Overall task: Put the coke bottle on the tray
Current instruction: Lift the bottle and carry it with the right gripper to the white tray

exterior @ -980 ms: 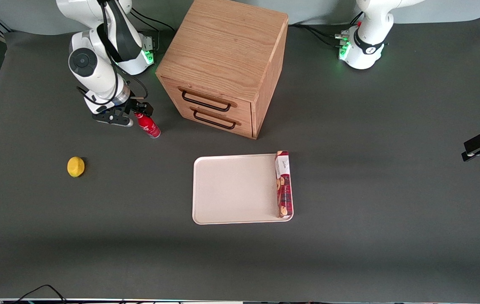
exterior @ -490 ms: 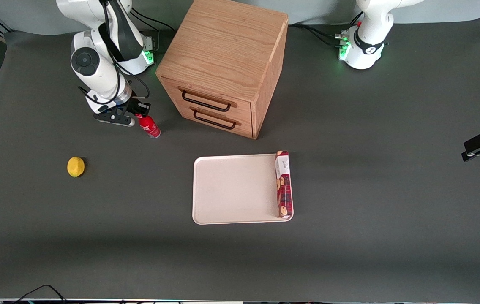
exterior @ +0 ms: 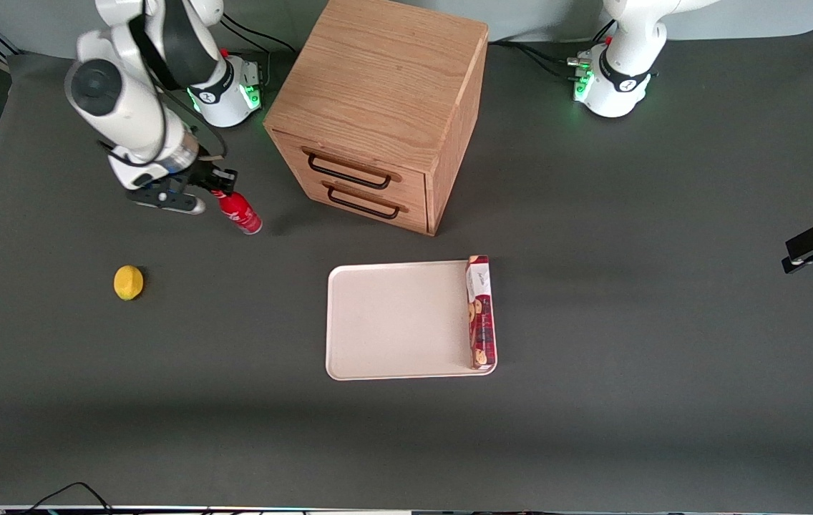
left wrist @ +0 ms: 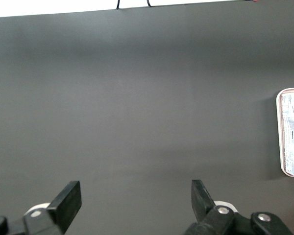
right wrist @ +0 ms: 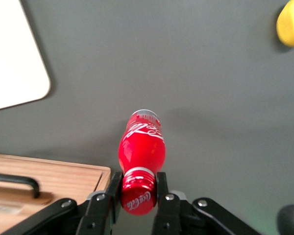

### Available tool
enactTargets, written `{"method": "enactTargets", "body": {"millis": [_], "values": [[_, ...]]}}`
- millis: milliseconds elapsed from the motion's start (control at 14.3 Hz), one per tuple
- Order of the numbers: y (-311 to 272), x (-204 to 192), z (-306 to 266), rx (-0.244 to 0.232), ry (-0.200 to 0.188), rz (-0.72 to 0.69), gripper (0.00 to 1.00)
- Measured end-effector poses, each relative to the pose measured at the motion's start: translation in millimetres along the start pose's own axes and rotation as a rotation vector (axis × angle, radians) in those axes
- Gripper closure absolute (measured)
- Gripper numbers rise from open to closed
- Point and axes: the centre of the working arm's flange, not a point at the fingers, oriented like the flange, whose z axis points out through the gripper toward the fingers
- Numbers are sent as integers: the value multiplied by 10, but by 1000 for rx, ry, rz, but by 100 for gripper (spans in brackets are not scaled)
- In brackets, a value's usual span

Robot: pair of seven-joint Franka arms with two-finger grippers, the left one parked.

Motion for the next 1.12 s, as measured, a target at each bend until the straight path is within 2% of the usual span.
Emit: {"method": "enactTargets", "body": {"millis": [280, 420, 560, 700, 840, 910, 1120], "values": [[75, 295, -1062, 28, -7, -31, 69], [-105, 482, -1491, 38, -14, -63, 69], [-395, 694, -1730, 22, -10, -102, 69], [-827, 896, -1669, 21, -24, -83, 69], [-1329, 1060, -1366, 32, -61, -31, 69], [-1581, 1133, -1174, 38, -67, 4, 69], [-2239, 1270, -550, 35, -26, 96, 69]]}}
